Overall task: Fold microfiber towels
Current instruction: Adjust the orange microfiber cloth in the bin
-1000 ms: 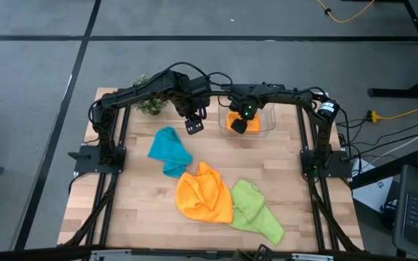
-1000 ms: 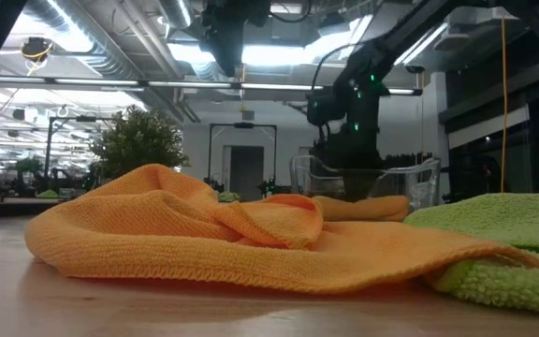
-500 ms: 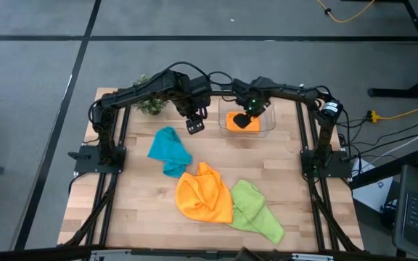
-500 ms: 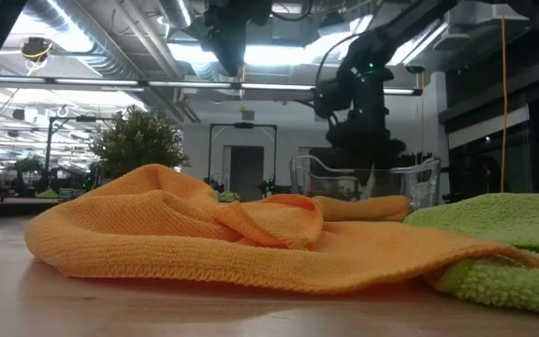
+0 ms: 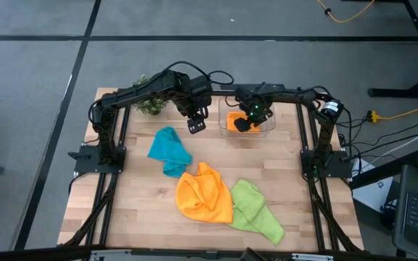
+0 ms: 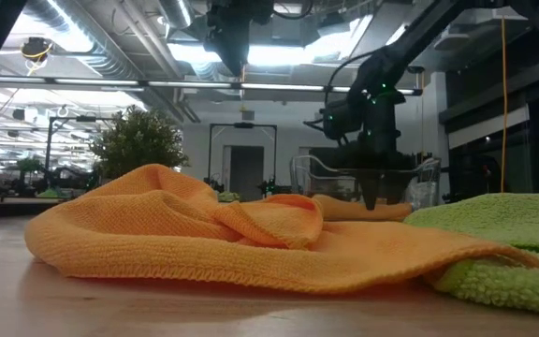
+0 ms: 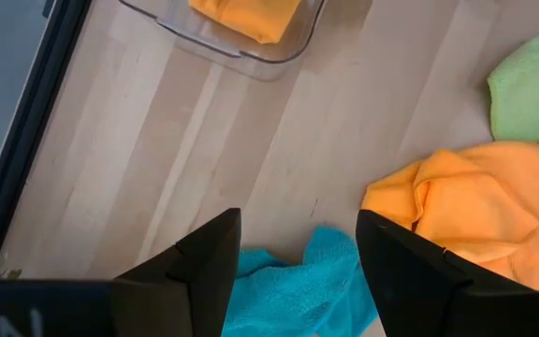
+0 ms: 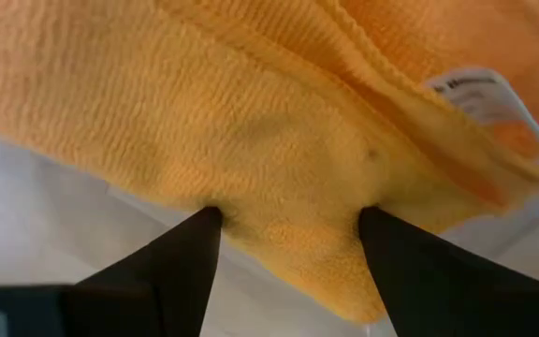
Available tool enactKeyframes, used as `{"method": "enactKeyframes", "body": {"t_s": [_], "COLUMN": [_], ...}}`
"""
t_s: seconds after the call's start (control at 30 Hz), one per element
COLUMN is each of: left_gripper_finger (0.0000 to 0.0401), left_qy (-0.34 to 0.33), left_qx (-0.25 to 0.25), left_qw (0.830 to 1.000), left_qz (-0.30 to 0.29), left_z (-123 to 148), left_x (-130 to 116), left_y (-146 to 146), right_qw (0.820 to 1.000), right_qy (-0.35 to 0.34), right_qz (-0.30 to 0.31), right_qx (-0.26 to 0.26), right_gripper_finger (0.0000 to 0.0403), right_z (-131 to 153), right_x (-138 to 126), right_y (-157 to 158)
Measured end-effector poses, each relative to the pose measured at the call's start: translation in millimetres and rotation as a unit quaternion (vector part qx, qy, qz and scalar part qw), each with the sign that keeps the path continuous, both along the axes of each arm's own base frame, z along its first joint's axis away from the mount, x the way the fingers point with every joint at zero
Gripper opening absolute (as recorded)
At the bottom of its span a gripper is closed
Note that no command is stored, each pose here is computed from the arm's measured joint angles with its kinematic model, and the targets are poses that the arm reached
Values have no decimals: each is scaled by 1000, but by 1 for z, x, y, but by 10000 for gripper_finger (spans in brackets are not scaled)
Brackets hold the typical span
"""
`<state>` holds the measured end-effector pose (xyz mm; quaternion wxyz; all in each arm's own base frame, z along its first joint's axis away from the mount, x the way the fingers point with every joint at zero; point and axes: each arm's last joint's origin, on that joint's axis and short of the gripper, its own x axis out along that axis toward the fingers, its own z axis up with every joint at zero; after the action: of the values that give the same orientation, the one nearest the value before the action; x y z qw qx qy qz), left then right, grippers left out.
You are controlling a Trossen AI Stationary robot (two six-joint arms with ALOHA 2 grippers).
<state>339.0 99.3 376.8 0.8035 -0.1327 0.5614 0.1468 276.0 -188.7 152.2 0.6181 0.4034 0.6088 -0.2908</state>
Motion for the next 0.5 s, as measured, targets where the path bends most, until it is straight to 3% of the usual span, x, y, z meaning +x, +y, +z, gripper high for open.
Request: {"method": "enactKeyframes", "body": {"t_s": [0.23,0.5], "left_gripper_finger": [208,208], "left_qy": [0,0], "left_qx": [0,0], "left_qw": [1000,1000], "left_qz": [0,0], "left_z": [0,0], "left_x": [0,0], "left_y": [0,0], "right_qw": [1000,1000], "right_qy": [-1,-17], "right_qz": [-2,0], "right_qx": [1,-19], "right_gripper_finger": [258,258], "right_z": [-3,34], "right_x": [-2,13], "right_y": [0,-12]}}
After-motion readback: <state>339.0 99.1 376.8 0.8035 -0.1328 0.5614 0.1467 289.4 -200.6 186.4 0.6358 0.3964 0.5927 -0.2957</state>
